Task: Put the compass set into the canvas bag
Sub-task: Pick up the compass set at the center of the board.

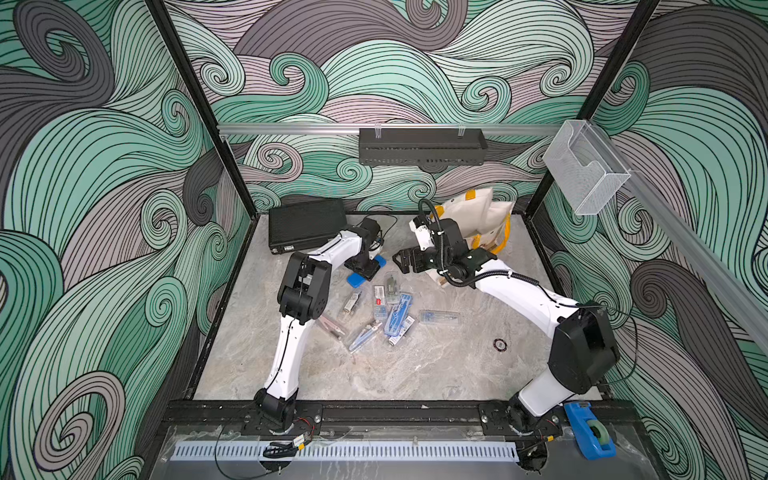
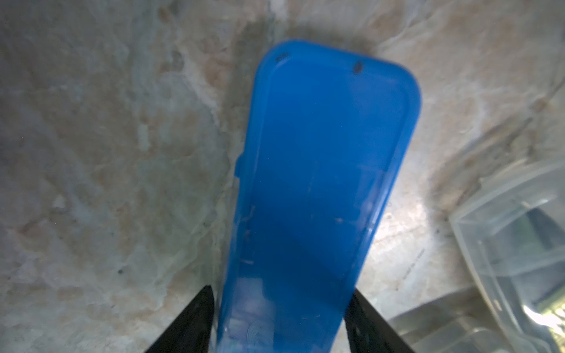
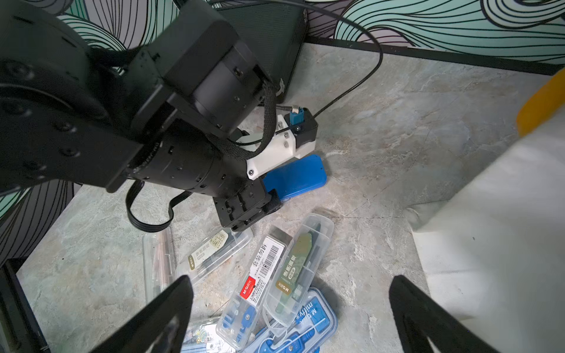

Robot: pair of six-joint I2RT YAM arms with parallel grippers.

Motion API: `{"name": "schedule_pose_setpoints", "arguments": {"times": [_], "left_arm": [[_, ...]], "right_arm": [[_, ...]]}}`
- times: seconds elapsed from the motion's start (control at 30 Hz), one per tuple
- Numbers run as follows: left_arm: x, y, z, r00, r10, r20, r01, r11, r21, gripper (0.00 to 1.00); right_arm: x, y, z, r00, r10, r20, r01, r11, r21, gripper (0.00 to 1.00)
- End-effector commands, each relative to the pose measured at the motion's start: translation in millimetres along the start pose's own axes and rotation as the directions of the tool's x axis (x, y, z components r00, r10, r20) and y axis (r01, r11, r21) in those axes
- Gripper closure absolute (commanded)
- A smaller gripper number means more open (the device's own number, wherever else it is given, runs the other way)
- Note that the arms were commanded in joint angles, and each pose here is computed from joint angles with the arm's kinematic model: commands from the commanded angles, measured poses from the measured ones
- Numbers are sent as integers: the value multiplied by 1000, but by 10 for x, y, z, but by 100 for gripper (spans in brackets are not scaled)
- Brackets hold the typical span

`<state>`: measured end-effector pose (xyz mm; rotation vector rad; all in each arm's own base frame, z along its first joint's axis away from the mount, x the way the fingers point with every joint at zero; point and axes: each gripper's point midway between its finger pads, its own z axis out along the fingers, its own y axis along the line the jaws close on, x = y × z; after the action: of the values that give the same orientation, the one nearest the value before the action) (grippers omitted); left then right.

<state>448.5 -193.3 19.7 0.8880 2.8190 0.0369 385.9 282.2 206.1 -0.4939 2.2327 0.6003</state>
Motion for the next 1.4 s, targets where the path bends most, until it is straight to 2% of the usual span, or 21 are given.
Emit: {"name": "schedule_pose_setpoints", "arguments": {"times": [0.0,0.1,0.27,0.53,0.8,0.97,1.37], "left_arm": [[60,-50,60,998,27,-52,-27,1000,1,31],[82,-53,80,998,22,-61,-22,1000,1,41],[62,-62,65,999,9,-35,-9,1000,3,43],[-34,-34,-58,999,-14,52,15,1000,-16,43],[-133,-40,-205,988,-34,149,35,999,-9,43],[-163,-39,-275,982,-43,186,45,999,-4,44],[-229,-61,-460,962,-68,266,63,998,26,45]], "right_arm": [[-79,30,-80,999,-11,41,11,1000,3,0],[-79,31,-83,999,-7,46,7,1000,2,0],[-75,26,-79,999,0,49,0,1000,3,0],[-35,-12,-36,999,13,30,-14,1000,20,0],[91,-36,100,999,19,-45,-19,1000,6,0],[185,-11,193,995,50,-83,-53,998,-31,0],[306,-70,376,982,131,-137,-136,990,-33,0]]}}
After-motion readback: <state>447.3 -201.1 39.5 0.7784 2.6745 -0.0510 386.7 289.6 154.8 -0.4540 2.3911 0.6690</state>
